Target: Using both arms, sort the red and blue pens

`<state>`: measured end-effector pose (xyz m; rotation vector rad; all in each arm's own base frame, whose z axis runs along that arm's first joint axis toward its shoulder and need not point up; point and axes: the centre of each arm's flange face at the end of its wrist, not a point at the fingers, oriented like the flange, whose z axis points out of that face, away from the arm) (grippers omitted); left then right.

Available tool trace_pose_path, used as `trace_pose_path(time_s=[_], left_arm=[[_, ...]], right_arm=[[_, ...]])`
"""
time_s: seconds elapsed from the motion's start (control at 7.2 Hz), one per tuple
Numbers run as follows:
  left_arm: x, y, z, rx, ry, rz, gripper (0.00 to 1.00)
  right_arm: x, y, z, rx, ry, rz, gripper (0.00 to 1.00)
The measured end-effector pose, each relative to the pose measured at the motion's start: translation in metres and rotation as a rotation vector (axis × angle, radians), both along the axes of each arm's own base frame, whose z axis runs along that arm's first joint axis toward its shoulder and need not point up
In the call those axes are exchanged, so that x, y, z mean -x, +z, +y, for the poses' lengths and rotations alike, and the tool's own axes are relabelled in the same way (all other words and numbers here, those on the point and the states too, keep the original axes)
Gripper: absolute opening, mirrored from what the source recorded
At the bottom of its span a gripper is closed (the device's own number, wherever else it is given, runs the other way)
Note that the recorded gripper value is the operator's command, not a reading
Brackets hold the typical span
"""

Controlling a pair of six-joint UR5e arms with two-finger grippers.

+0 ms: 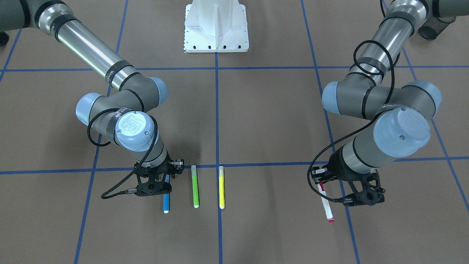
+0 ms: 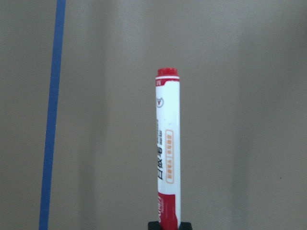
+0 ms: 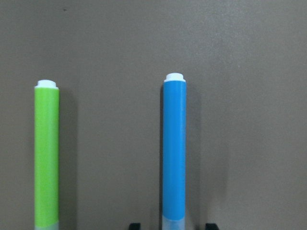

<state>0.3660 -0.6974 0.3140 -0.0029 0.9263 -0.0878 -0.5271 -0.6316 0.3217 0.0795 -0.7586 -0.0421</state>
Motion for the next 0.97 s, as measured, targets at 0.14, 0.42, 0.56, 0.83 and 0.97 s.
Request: trace_pose_path(time_s=[0.14,0.42,0.56,0.83,0.97], left_arm=[[0.0,-0.0008,0.0,-0.001,0.0,0.001,0.0],[0.0,-0.0006,0.0,-0.001,0.0,0.001,0.0],[0.0,-0.0001,0.0,0.0,0.0,0.0,0.0],[0.0,0.0,0.0,0.0,0.0,0.0,0.0],[0.0,0.0002,0.0,0.0,0.0,0.0,0.0]], right_arm=[[0.0009,0.0028,-0.0008,0.002,-0.001,0.003,0.5],[0.0018,0.003,-0.0018,0.003,-0.001,0.004,0.0],[0.0021,0.0015,-0.002,0.002,-0.001,0.003,0.0],[0.0024,-0.0021,-0.0028,-0.001,-0.001,0.0,0.0],[0.0016,-0.0059,-0.0043,-0.004,0.002,-0.003,0.0]])
